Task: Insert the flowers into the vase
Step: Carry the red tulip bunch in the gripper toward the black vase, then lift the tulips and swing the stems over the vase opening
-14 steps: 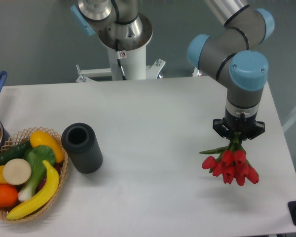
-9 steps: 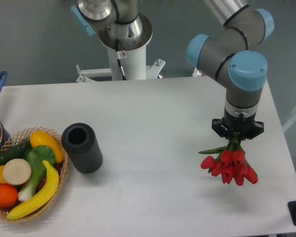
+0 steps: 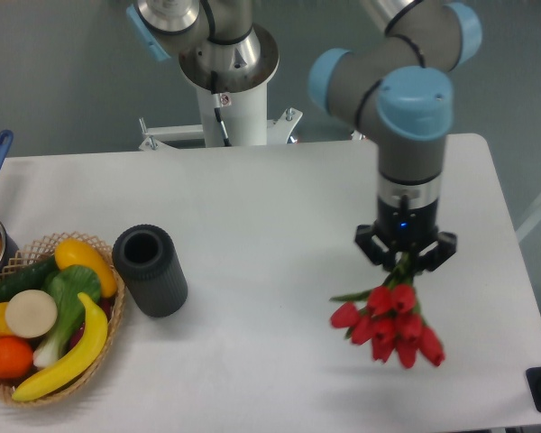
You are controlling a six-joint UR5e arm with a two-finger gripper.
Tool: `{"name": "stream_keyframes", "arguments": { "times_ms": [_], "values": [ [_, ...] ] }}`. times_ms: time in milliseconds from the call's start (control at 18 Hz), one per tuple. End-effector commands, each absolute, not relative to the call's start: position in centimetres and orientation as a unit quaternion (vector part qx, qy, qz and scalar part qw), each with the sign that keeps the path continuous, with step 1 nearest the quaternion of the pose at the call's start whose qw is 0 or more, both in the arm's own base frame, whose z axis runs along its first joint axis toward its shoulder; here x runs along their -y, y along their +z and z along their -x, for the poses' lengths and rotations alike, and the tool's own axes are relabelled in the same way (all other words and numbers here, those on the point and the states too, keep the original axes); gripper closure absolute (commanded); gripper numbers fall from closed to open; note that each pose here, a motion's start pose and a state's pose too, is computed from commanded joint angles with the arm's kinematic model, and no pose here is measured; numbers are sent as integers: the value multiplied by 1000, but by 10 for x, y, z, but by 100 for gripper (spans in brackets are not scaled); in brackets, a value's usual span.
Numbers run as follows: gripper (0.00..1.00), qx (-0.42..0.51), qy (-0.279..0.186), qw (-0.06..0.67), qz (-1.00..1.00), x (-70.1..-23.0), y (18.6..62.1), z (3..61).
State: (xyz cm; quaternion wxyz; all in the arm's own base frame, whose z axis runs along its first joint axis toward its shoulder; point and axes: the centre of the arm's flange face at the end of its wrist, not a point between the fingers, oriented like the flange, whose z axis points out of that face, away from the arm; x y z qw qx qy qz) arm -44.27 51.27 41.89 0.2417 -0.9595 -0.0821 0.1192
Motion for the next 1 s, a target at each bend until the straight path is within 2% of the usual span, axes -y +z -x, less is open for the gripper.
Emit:
{"name": "stream_keyframes", "arguments": {
  "times_ms": [278,444,667,889,1000],
  "values": [
    [100,63,67,327,941,-523,454,415],
    [100,46,-15,402,914,-528,472,400],
    [100,34,-29,427,903,-530,483,388],
    [100,5,-93,484,870,-525,485,372],
    [100,-4,-115,515,849,-504,491,365]
  ]
}}
